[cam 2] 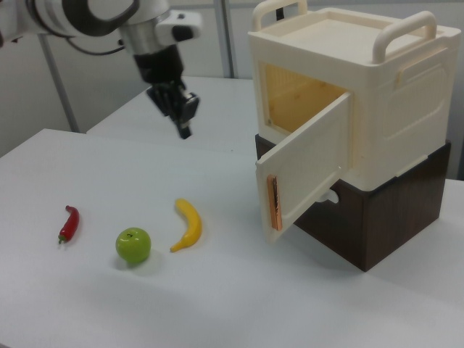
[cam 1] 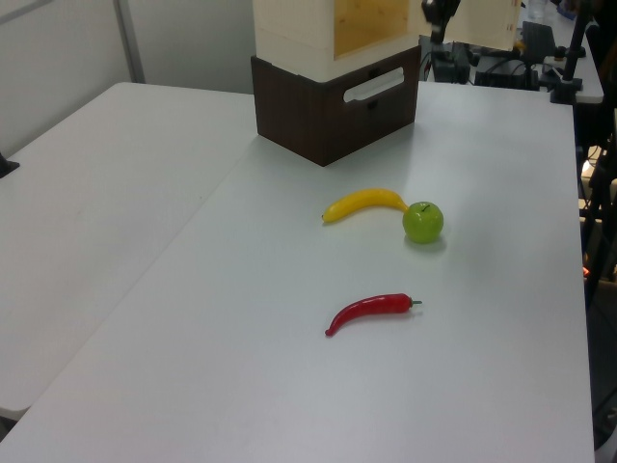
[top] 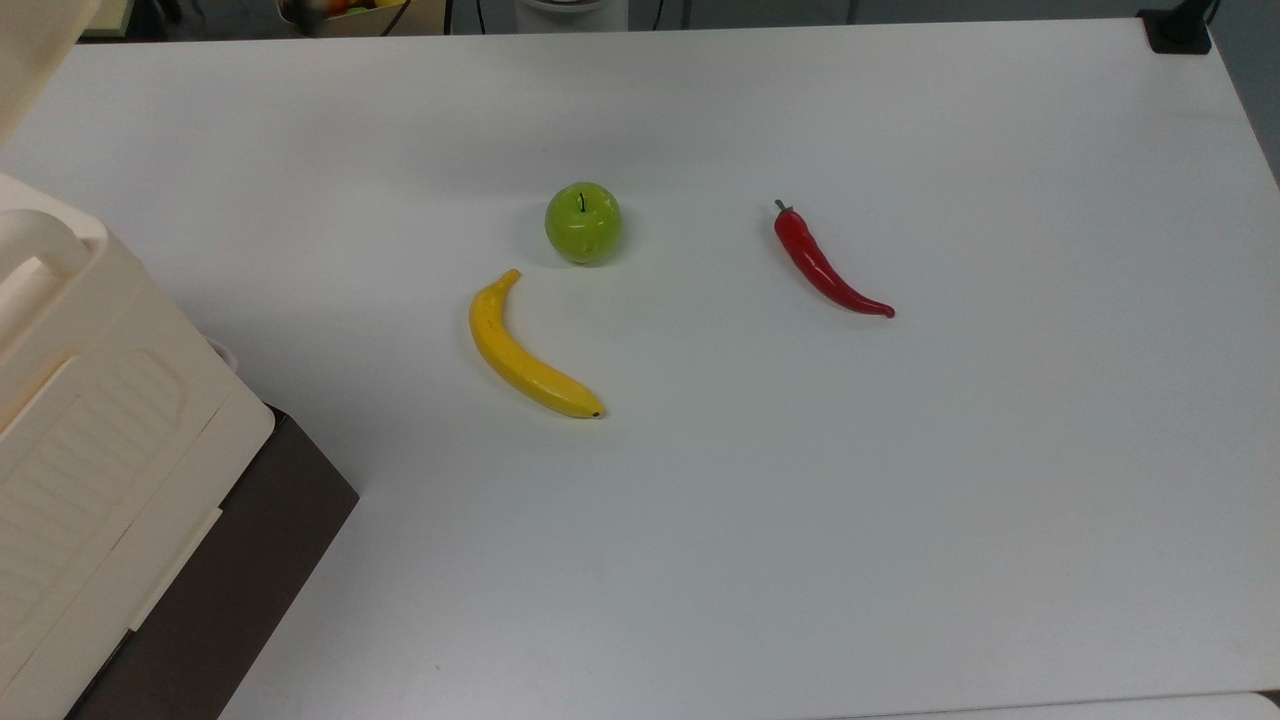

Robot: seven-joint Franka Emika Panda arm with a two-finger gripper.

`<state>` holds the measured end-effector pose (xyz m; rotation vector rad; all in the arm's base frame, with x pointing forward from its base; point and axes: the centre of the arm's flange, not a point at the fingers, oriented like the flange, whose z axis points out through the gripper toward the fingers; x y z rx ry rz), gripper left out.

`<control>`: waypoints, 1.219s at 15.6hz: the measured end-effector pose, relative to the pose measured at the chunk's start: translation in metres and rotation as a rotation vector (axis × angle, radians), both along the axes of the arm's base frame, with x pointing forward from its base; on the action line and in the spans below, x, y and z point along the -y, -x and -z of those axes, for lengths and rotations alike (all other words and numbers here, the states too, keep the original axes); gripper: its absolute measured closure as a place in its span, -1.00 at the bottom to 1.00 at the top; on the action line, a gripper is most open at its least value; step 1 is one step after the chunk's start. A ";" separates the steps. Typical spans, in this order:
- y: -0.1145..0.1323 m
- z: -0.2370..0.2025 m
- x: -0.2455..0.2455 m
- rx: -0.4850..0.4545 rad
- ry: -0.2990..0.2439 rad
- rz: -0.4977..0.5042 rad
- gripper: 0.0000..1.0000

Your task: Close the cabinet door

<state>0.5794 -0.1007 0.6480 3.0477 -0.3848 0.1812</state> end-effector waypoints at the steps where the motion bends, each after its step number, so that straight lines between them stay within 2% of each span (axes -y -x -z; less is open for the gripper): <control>1: 0.004 -0.009 0.019 0.017 0.003 0.033 0.98; 6: 0.019 -0.051 0.095 0.183 0.046 0.158 0.98; 12: 0.045 -0.076 0.175 0.340 0.115 0.288 0.98; 16: 0.065 -0.076 0.213 0.340 0.138 0.334 0.98; 19: 0.077 -0.071 0.235 0.331 0.132 0.336 0.98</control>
